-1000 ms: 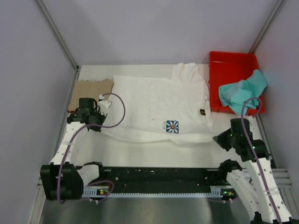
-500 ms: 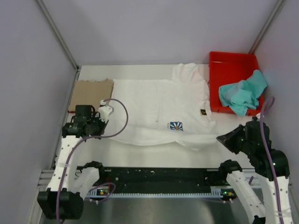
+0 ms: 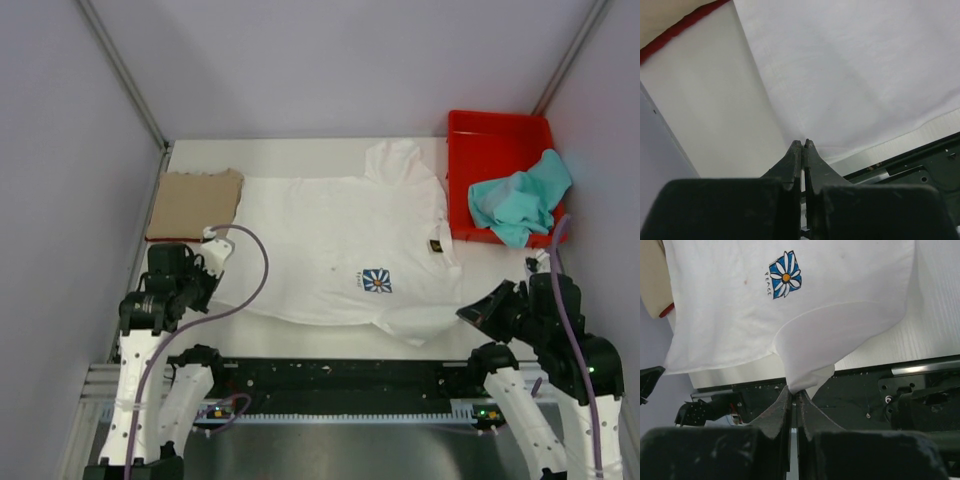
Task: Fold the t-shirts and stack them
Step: Fold the flattened tshirt in 1/3 of the way
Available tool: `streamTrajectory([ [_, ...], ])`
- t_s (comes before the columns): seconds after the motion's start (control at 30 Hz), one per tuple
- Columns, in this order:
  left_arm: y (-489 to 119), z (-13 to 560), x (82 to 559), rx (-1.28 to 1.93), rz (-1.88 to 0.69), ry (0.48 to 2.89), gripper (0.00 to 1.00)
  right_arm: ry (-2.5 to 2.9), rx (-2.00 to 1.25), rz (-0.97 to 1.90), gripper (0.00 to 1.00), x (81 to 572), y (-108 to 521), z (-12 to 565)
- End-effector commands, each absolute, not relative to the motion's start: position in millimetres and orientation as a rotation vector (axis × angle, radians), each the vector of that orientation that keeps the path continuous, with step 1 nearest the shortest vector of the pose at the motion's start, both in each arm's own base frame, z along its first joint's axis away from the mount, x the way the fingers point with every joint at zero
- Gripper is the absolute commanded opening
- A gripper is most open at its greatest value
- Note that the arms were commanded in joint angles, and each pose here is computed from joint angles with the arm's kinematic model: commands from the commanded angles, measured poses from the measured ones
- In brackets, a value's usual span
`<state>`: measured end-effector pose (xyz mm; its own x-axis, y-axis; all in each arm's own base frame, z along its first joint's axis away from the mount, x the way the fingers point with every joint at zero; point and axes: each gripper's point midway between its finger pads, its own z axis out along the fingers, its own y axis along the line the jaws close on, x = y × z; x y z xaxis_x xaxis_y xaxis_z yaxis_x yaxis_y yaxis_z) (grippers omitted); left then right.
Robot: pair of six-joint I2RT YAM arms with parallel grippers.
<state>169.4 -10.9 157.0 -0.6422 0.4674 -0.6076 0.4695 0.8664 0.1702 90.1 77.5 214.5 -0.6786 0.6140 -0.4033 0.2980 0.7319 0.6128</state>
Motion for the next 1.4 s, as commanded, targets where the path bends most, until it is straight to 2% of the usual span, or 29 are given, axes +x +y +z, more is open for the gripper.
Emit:
streamTrajectory([
  [0.0, -3.2, 175.1, 196.0, 0.636, 0.077, 2.289, 0.0, 2.307, 0.636, 0.701, 0.0, 109.6, 82.1, 207.6],
  [0.17, -12.0, 174.4, 247.6, 0.635, 0.01, 2.29, 0.0, 2.191, 0.693, 0.734, 0.0, 176.6, 87.7, 206.0],
  [0.37, -0.2, 165.3, 319.3, 0.555, 0.065, 2.36, 0.0, 2.147, 0.694, 0.495, 0.0, 240.5, 62.1, 187.5],
  [0.53, 6.1, 144.5, 360.9, 0.527, 0.092, 2.418, 0.0, 2.166, 0.626, 0.377, 0.0, 280.3, 54.0, 177.3],
  [0.8, 7.5, 112.1, 380.1, 0.523, 0.086, 2.478, 0.0, 2.229, 0.535, 0.25, 0.0, 313.4, 46.9, 159.4],
  [0.97, 1.7, 108.4, 389.9, 0.529, 0.044, 2.474, 0.0, 2.193, 0.464, 0.201, 0.0, 332.3, 42.0, 169.4],
  [1.37, 5.7, 83.5, 388.8, 0.519, 0.059, 2.531, 0.0, 2.22, 0.4, 0.099, 0.0, 362.6, 34.9, 161.7],
])
